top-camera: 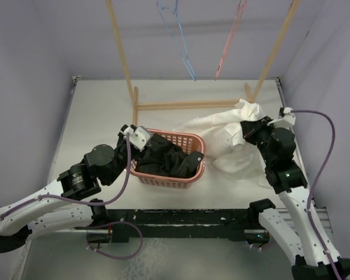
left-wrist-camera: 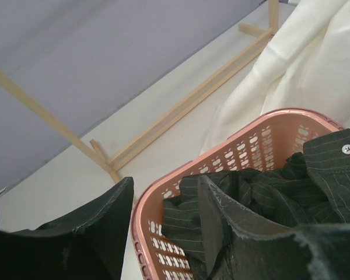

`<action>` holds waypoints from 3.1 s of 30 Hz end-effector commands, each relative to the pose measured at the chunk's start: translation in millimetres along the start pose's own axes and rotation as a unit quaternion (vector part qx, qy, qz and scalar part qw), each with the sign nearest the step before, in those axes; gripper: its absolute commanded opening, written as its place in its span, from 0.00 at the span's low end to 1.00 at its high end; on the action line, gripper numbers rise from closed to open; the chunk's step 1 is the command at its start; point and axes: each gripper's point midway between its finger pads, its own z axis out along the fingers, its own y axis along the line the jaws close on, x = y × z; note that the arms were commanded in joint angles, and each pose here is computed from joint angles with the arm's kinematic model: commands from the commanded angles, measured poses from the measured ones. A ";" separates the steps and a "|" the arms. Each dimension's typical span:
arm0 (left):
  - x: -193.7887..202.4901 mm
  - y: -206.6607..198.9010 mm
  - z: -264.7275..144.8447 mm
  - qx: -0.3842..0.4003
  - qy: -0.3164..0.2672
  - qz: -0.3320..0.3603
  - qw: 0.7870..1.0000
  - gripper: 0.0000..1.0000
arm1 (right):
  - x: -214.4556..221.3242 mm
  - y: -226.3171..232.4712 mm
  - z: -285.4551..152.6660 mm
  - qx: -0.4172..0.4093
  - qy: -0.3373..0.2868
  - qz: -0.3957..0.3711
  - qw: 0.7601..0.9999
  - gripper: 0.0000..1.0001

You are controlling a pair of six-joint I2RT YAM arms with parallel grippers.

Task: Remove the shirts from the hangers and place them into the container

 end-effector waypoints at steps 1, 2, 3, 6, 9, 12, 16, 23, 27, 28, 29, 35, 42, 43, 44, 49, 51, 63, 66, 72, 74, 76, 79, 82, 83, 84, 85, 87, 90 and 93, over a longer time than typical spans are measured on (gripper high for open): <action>-11.3 12.0 -0.4 -0.026 -0.022 -0.037 0.999 0.52 | -59.0 42.7 -38.9 -0.051 -0.043 -0.050 0.997 0.00; -11.2 15.4 -0.6 -0.033 -0.022 -0.042 0.998 0.52 | -66.1 51.7 -46.1 -0.064 -0.042 -0.057 0.995 0.00; -10.9 19.2 -1.4 -0.041 -0.021 -0.047 0.998 0.52 | -74.2 62.2 -53.5 -0.080 -0.043 -0.063 0.994 0.00; -9.8 32.2 -3.4 -0.067 -0.023 -0.067 0.995 0.52 | -102.7 91.1 -78.4 -0.121 -0.060 -0.082 0.987 0.00; -9.2 47.3 -6.1 -0.090 -0.029 -0.098 0.991 0.53 | -131.8 112.1 -101.0 -0.143 -0.084 -0.097 0.981 0.00; -10.3 55.0 -9.2 -0.100 -0.038 -0.116 0.987 0.54 | -159.8 133.6 -120.1 -0.166 -0.110 -0.108 0.974 0.00; -8.3 57.9 -10.5 -0.109 -0.037 -0.119 0.986 0.54 | -194.5 157.1 -136.0 -0.184 -0.146 -0.122 0.964 0.00; -2.9 54.9 -5.6 -0.109 -0.025 -0.109 0.988 0.54 | -242.7 213.6 -165.9 -0.262 -0.185 -0.132 0.938 0.00; -0.5 55.5 -4.4 -0.112 -0.020 -0.103 0.988 0.54 | -259.6 245.9 -179.0 -0.318 -0.192 -0.137 0.918 0.00; 0.1 56.0 -4.4 -0.114 -0.020 -0.104 0.988 0.54 | -264.6 253.8 -180.7 -0.331 -0.196 -0.137 0.913 0.00; 0.0 56.4 -4.5 -0.115 -0.020 -0.103 0.988 0.54 | -268.1 260.9 -183.3 -0.344 -0.198 -0.136 0.908 0.00; -1.6 48.6 -1.6 -0.095 -0.027 -0.104 0.990 0.56 | -296.8 310.3 -210.8 -0.441 -0.219 -0.116 0.863 0.00; -2.3 45.3 0.0 -0.086 -0.027 -0.105 0.990 0.57 | -350.2 351.1 -252.1 -0.516 -0.297 -0.076 0.800 0.00; -3.1 43.1 0.6 -0.080 -0.030 -0.104 0.991 0.59 | -355.6 352.8 -255.0 -0.521 -0.307 -0.065 0.794 0.00; -5.3 39.6 1.1 -0.069 -0.035 -0.103 0.992 0.59 | -360.6 353.6 -259.1 -0.525 -0.317 -0.056 0.788 0.00; -8.1 27.7 3.4 -0.037 -0.044 -0.102 0.993 0.61 | -374.0 358.1 -279.2 -0.551 -0.344 -0.026 0.760 0.00; -7.2 28.9 3.5 -0.040 -0.043 -0.101 0.993 0.61 | -378.9 359.2 -287.2 -0.559 -0.354 -0.019 0.750 0.00; -9.0 40.7 -2.9 -0.066 -0.049 -0.104 0.991 0.61 | -392.7 363.9 -300.8 -0.602 -0.357 0.050 0.713 0.00; -10.2 44.5 -6.4 -0.073 -0.054 -0.108 0.990 0.61 | -382.8 368.5 -284.9 -0.610 -0.323 0.051 0.721 0.00; -11.2 64.7 -19.2 -0.120 -0.065 -0.126 0.983 0.60 | -338.7 374.4 -210.0 -0.603 -0.213 0.036 0.768 0.00; -11.0 75.5 -26.5 -0.145 -0.072 -0.132 0.978 0.60 | -329.8 375.3 -194.4 -0.600 -0.195 0.034 0.775 0.00; -11.4 82.5 -32.6 -0.160 -0.082 -0.137 0.974 0.60 | -328.1 379.7 -190.9 -0.604 -0.189 0.032 0.773 0.00; -12.9 87.9 -37.5 -0.170 -0.090 -0.142 0.971 0.60 | -323.4 393.0 -192.8 -0.618 -0.179 0.030 0.765 0.00; -11.7 88.2 -36.5 -0.171 -0.087 -0.142 0.971 0.60 | -313.8 404.4 -188.8 -0.625 -0.168 0.031 0.762 0.00; -11.0 87.8 -35.6 -0.171 -0.085 -0.141 0.971 0.60 | -310.4 406.9 -185.0 -0.626 -0.162 0.032 0.762 0.00; -10.6 87.7 -35.0 -0.172 -0.083 -0.140 0.972 0.60 | -307.7 408.9 -182.1 -0.627 -0.159 0.033 0.762 0.00; -10.3 88.2 -35.1 -0.173 -0.082 -0.140 0.971 0.60 | -306.2 410.2 -178.2 -0.626 -0.158 0.034 0.763 0.00; -10.1 88.3 -35.1 -0.174 -0.082 -0.140 0.971 0.60 | -305.5 412.9 -174.6 -0.627 -0.159 0.036 0.761 0.00; -10.1 89.3 -36.0 -0.176 -0.082 -0.140 0.971 0.60 | -303.8 416.5 -173.1 -0.631 -0.157 0.040 0.759 0.00; -10.4 91.2 -37.8 -0.180 -0.084 -0.142 0.970 0.60 | -294.7 418.4 -170.5 -0.633 -0.142 0.034 0.761 0.00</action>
